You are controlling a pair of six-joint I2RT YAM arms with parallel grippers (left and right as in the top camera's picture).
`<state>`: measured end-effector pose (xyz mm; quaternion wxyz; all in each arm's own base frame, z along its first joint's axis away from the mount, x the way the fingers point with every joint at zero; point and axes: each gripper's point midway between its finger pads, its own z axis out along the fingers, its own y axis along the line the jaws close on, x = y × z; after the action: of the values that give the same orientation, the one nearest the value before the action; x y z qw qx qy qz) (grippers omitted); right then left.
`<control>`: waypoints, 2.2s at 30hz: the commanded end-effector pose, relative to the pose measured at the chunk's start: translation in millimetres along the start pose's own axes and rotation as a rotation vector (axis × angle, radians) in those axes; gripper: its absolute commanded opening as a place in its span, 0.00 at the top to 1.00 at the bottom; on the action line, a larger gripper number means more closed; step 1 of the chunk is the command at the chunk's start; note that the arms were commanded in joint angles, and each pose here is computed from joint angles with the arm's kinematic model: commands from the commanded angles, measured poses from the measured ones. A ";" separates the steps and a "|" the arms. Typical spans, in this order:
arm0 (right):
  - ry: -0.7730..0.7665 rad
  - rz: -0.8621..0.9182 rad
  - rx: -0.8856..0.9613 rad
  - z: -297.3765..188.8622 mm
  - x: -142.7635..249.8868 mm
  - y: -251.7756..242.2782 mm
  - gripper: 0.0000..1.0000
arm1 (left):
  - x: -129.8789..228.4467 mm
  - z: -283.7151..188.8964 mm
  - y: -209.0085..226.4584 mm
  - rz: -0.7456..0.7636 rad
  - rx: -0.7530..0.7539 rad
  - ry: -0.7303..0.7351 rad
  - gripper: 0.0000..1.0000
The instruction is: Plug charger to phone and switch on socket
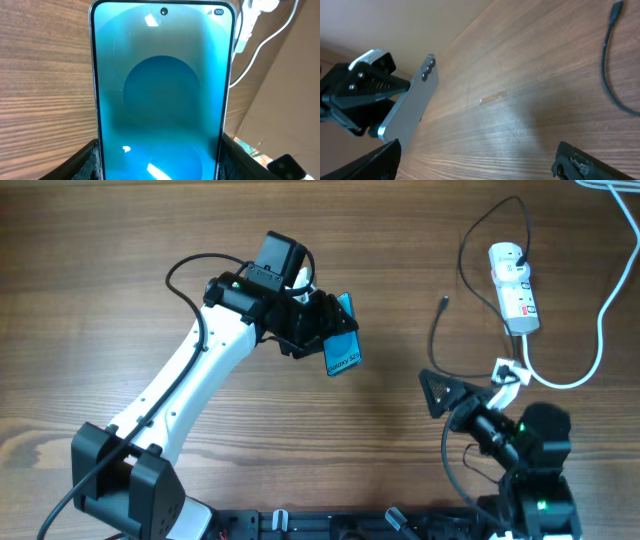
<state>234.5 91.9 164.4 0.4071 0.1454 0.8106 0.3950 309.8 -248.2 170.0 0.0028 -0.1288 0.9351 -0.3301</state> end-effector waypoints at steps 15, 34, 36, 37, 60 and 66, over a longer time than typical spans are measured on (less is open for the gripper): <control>0.192 0.054 0.067 37.3 4.3 -16.8 0.00 | -31.3 -18.4 -3.5 -0.060 -0.029 -0.193 0.77; 0.183 -0.250 -0.230 82.4 11.1 54.8 0.00 | -57.4 -25.0 -7.9 -0.289 0.010 -0.329 0.79; 0.177 -0.267 -0.247 88.0 12.9 59.4 0.00 | -58.3 -25.2 -9.0 -0.294 0.016 -0.332 0.79; 0.171 -0.278 -0.270 91.4 13.0 64.5 0.00 | -58.2 -25.0 -8.9 -0.296 0.015 -0.332 0.79; 0.060 -0.099 -0.384 135.7 8.8 92.4 0.22 | -41.1 -12.0 -21.9 -0.260 0.016 -0.301 0.79; 0.065 -0.099 -0.381 135.9 10.1 92.0 0.28 | -38.0 -8.9 -33.2 -0.251 0.046 -0.301 0.79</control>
<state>323.0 225.2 179.0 0.4198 0.0103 0.7405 0.5247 350.6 -253.7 173.3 0.0866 -0.2890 0.9033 -0.3050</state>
